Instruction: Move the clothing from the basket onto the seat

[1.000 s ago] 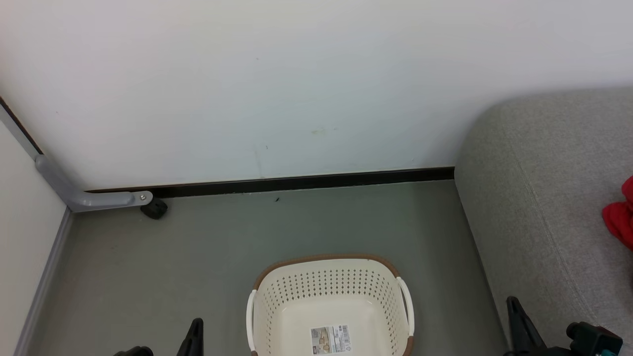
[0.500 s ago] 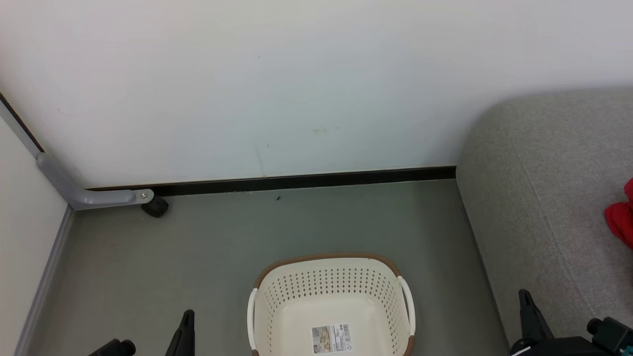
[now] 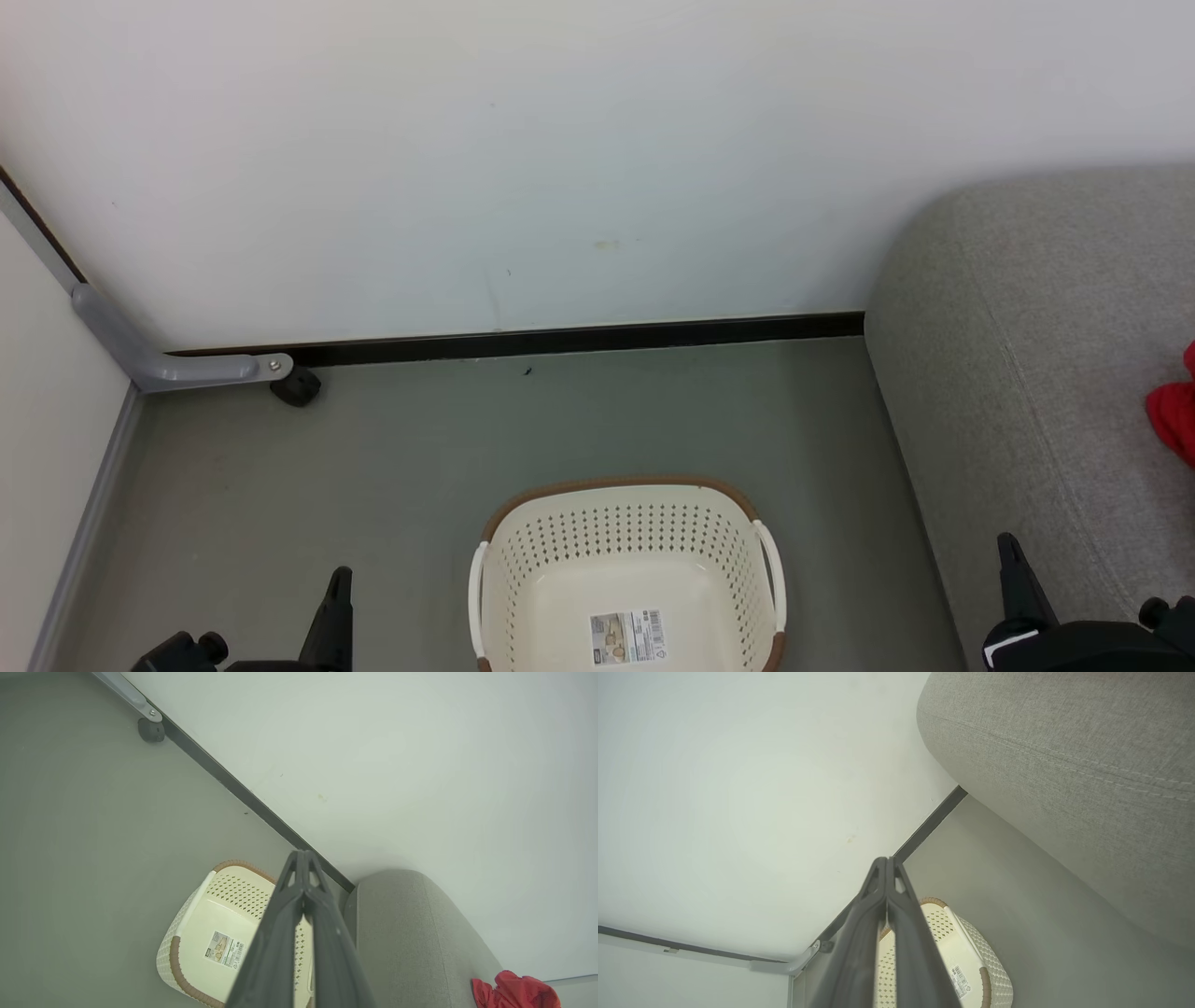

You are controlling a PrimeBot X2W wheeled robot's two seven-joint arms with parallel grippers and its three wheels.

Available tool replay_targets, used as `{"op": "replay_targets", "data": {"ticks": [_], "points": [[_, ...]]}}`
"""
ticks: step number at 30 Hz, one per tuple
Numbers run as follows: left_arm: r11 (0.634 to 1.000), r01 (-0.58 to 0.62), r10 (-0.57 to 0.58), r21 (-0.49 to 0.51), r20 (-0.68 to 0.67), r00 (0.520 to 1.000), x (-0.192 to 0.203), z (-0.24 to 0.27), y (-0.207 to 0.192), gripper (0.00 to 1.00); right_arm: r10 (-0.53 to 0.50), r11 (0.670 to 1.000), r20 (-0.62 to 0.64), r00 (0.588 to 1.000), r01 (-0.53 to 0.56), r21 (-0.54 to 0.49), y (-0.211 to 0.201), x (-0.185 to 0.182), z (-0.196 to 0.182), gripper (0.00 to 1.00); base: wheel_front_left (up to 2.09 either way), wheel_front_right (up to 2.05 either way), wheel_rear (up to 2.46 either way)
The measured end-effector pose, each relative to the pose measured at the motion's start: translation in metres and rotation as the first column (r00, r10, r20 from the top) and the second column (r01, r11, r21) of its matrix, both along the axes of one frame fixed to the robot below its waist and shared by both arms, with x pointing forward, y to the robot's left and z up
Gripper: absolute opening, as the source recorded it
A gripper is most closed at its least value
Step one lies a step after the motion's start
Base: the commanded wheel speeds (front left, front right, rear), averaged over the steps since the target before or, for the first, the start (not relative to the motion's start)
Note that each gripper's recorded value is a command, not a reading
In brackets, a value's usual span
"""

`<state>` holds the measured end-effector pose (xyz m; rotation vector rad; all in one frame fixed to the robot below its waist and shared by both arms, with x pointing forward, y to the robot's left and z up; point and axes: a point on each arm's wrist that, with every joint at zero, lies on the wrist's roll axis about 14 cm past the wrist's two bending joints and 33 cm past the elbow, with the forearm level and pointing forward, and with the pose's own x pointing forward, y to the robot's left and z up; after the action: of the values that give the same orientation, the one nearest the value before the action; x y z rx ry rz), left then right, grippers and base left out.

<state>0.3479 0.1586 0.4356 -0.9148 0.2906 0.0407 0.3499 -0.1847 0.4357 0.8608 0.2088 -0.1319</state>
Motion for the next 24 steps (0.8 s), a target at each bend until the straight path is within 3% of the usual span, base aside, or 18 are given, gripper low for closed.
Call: {"op": "replay_targets", "data": {"ticks": [11, 24], "points": [[0.989, -0.046, 0.047, -0.142, 0.005, 0.999, 0.006, 0.006, 0.006, 0.00, -0.039, 0.987, 0.014, 0.999, 0.036, 0.154, -0.005, 0.007, 0.007, 0.00, 0.00, 0.00, 0.00], [0.946, -0.092, 0.101, -0.311, 0.013, 0.995, 0.014, 0.015, 0.015, 0.00, -0.082, 0.934, 0.038, 0.996, 0.063, 0.351, -0.010, 0.014, 0.017, 0.00, 0.00, 0.00, 0.00]]}}
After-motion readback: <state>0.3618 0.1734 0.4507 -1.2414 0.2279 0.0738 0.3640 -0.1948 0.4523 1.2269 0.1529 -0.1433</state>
